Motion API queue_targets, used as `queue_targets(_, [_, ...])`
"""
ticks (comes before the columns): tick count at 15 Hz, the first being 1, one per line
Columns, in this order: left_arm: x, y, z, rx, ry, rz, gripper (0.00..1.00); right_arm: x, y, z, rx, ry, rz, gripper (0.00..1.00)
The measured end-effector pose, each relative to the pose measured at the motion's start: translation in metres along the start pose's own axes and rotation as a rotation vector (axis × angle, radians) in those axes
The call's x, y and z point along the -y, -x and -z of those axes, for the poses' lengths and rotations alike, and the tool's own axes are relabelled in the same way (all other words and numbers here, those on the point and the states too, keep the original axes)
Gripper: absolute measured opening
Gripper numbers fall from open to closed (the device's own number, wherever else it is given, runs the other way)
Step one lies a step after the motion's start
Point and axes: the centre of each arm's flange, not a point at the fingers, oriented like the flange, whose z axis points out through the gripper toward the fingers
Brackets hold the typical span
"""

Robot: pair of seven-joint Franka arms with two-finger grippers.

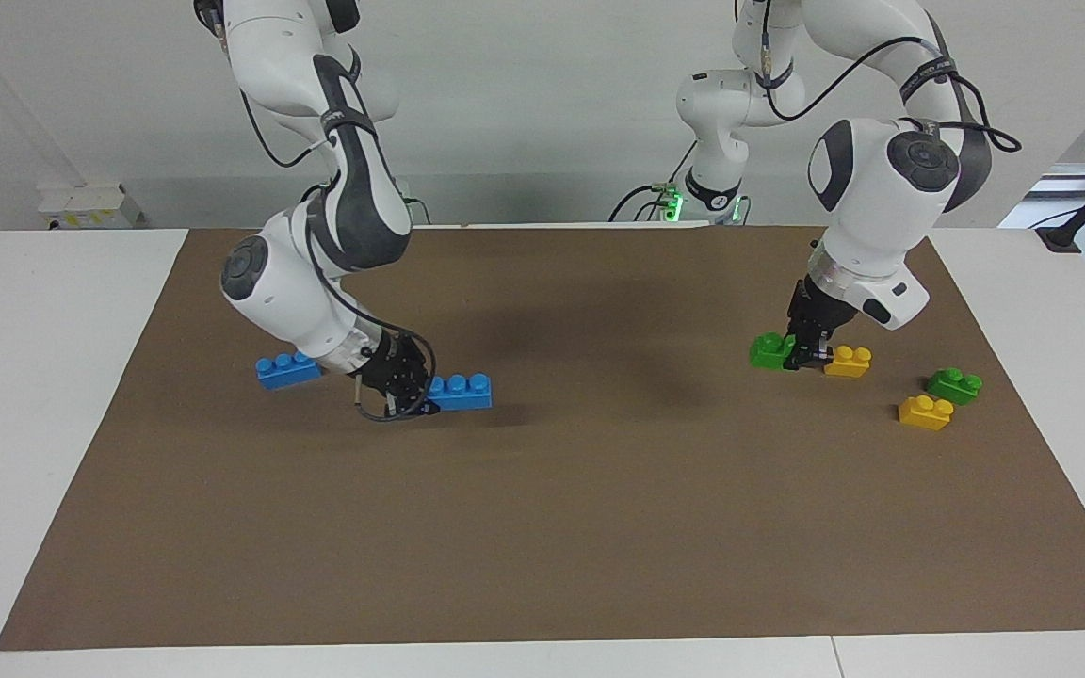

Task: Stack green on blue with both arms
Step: 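Lift the green brick with the left gripper while the right gripper carries the blue brick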

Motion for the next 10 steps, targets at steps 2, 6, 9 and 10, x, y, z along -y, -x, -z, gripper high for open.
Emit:
queue_targets(2, [0.0, 0.007, 0.0, 0.001, 0.0, 0.056, 0.34, -0.006, 0.043, -0.015, 0.004, -0.054, -0.041, 0.35])
queue_targets(6, [0.0, 0.025, 0.0, 0.002, 0.0, 0.099, 0.34, -0.032, 0.107, -0.061, 0.04, -0.118, -0.074, 0.35])
queue_targets(9, [0.0, 0.037, 0.0, 0.002, 0.0, 0.119, 0.34, -0.046, 0.121, -0.094, 0.038, -0.125, -0.123, 0.35])
queue_targets(10, [0.0, 0.041, 0.0, 0.002, 0.0, 0.13, 0.34, -0.047, 0.123, -0.1, 0.037, -0.124, -0.143, 0.35])
